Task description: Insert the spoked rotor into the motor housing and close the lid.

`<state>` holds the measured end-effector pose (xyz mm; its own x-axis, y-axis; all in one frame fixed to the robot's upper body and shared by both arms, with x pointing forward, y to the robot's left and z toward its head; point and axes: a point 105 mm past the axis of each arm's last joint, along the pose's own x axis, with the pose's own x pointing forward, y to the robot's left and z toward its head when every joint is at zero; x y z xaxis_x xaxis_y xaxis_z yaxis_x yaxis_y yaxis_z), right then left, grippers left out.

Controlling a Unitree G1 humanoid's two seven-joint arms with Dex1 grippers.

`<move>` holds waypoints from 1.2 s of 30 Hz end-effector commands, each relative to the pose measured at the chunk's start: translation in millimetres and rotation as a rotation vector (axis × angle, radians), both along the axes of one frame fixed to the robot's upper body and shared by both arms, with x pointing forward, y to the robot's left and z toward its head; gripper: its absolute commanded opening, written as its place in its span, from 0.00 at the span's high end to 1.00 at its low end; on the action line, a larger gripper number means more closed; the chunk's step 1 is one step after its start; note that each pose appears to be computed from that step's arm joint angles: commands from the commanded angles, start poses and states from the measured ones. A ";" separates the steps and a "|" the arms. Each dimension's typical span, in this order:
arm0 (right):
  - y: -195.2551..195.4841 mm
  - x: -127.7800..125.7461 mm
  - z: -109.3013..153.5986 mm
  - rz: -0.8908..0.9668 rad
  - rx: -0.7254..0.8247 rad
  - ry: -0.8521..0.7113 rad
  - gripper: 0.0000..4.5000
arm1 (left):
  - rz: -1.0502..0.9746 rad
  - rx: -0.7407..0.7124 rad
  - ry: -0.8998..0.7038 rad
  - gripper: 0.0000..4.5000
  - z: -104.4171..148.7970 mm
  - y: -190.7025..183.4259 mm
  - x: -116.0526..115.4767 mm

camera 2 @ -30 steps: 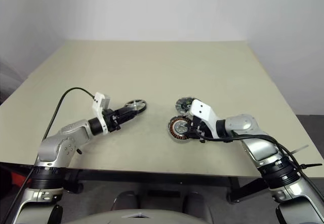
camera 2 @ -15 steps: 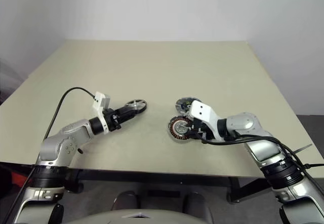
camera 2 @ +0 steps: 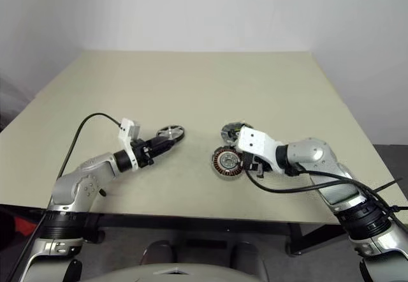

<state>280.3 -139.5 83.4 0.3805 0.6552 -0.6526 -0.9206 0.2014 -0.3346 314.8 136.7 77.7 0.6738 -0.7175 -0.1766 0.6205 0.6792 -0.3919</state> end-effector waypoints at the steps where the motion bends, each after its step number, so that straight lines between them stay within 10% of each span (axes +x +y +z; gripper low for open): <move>1: 8.8 2.1 15.9 0.038 -0.006 -0.076 0.65 | -0.001 -0.002 -0.044 0.49 11.1 2.6 0.4; 36: -39.0 6.5 34.1 0.210 -0.096 -0.210 0.65 | 0.049 -0.029 0.011 0.49 -4.6 -1.6 -2.5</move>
<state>283.2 -179.4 99.6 0.3575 0.6507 -0.6699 -0.8807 -0.0037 -0.4737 308.2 136.7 61.7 0.6998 -0.6849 -0.2028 0.5622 0.7033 -0.4352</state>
